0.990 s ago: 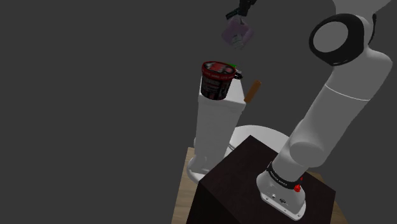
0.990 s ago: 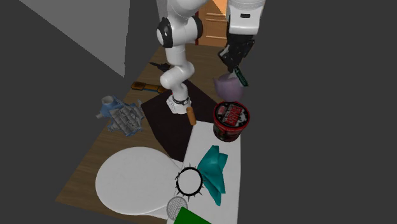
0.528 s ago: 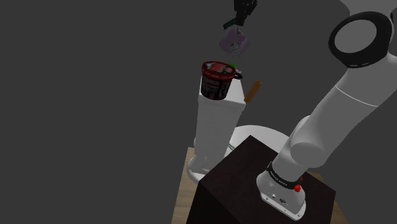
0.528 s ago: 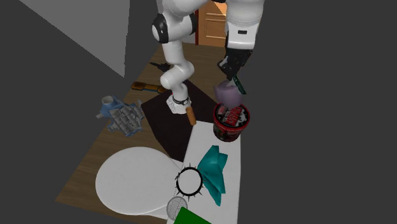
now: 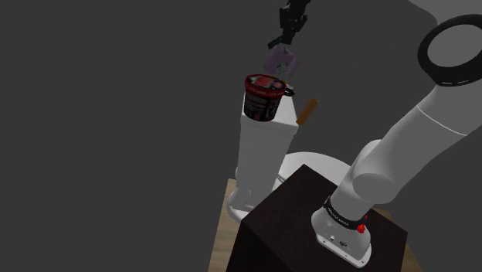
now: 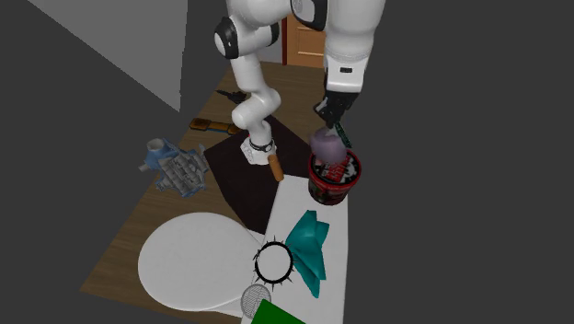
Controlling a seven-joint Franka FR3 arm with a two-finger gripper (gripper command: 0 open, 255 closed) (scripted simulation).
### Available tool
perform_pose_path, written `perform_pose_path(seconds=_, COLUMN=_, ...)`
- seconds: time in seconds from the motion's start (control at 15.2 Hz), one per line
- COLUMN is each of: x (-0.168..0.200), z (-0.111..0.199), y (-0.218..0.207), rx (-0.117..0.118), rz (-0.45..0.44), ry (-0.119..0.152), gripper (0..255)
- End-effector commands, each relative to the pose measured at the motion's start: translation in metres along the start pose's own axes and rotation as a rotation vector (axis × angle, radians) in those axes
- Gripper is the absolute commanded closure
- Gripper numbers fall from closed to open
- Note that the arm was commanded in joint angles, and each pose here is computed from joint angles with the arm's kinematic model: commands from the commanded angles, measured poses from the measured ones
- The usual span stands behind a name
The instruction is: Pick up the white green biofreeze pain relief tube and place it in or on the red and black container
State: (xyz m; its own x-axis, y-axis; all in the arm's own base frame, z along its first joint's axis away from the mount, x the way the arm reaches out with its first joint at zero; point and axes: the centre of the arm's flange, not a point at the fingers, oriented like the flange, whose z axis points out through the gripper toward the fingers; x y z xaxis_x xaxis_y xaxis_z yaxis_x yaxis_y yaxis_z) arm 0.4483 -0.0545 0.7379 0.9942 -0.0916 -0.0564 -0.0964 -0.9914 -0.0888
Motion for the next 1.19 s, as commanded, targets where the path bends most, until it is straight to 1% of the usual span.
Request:
perform_pose_path(seconds=0.0, x=0.0, z=0.011, y=0.002, rx=0.0, rz=0.0, ry=0.001, gripper=255)
perform_pose_path(seconds=0.26, x=0.001, z=0.035, y=0.004, rx=0.0, rz=0.0, ry=0.001, gripper=255)
perform_pose_path(seconds=0.79, x=0.001, z=0.035, y=0.004, rx=0.0, rz=0.0, ry=0.001, gripper=255)
perform_pose_path(seconds=0.86, x=0.001, z=0.034, y=0.004, rx=0.0, rz=0.0, ry=0.001, gripper=0)
perform_pose_path(seconds=1.12, x=0.001, z=0.034, y=0.004, rx=0.0, rz=0.0, ry=0.001, gripper=0)
